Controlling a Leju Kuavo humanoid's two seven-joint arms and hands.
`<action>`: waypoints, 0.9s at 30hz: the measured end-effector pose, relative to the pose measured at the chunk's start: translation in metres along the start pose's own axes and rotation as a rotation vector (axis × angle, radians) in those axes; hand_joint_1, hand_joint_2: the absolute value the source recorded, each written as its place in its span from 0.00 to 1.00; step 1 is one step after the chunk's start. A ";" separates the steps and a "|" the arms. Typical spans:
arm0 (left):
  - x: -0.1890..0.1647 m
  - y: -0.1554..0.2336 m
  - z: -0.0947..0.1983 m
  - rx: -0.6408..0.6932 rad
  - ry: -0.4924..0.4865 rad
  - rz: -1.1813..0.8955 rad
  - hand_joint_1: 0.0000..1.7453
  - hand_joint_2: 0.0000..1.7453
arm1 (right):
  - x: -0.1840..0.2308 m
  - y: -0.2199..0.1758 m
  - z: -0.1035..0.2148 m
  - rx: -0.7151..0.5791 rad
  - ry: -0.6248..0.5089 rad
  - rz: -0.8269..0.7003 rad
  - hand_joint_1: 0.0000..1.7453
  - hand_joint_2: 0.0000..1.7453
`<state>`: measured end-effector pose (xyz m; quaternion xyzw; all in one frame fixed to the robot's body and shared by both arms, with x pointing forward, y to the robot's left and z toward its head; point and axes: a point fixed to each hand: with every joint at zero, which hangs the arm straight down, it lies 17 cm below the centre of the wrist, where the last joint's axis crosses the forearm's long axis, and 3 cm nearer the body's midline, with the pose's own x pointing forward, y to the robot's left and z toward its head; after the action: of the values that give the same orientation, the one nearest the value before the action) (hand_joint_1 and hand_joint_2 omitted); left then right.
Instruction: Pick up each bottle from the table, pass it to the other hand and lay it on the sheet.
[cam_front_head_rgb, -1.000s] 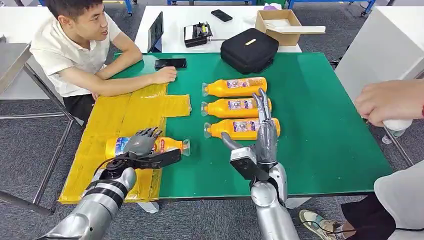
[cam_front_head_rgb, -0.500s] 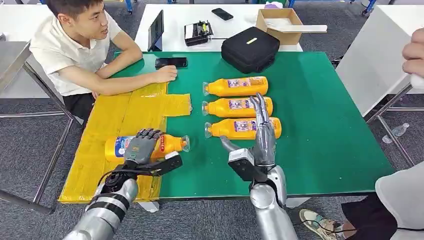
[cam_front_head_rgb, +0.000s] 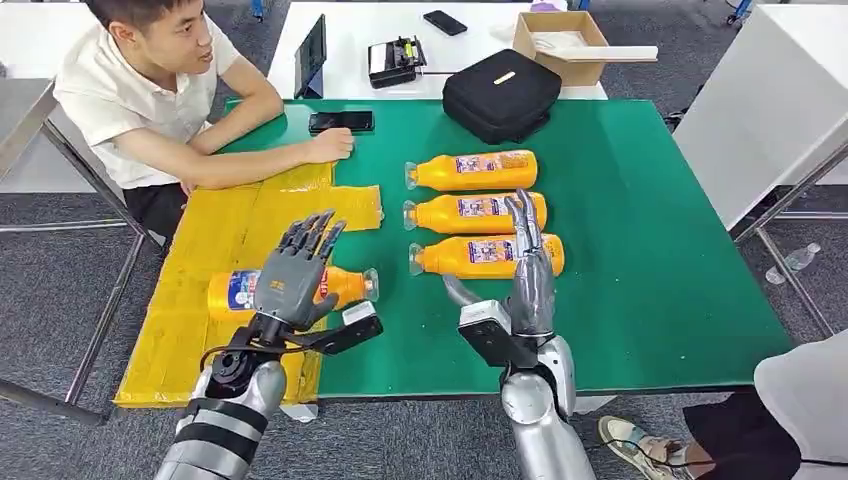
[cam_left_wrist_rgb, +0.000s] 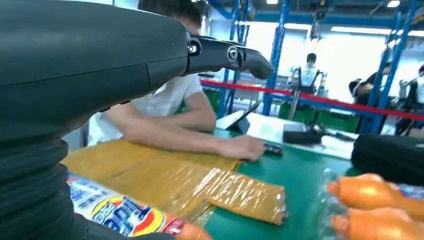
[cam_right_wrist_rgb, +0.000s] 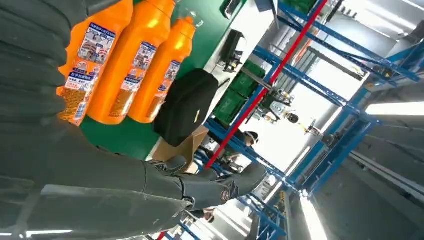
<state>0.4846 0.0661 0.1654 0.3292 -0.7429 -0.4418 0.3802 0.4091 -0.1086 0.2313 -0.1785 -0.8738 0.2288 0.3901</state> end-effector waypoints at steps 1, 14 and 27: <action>0.004 0.003 0.000 0.013 -0.012 0.007 0.00 1.00 | 0.000 0.000 0.000 0.000 0.000 0.002 0.00 1.00; 0.048 0.079 0.022 0.233 -0.003 0.990 0.00 1.00 | 0.017 -0.010 0.015 -0.026 0.058 -0.391 0.00 1.00; 0.030 0.055 0.066 0.250 0.159 1.302 0.00 1.00 | -0.004 -0.032 0.033 -0.150 0.210 -0.551 0.00 1.00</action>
<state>0.4050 0.0898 0.2026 -0.1133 -0.8054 -0.0069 0.5818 0.3821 -0.1461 0.2269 0.0143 -0.8588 0.0293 0.5112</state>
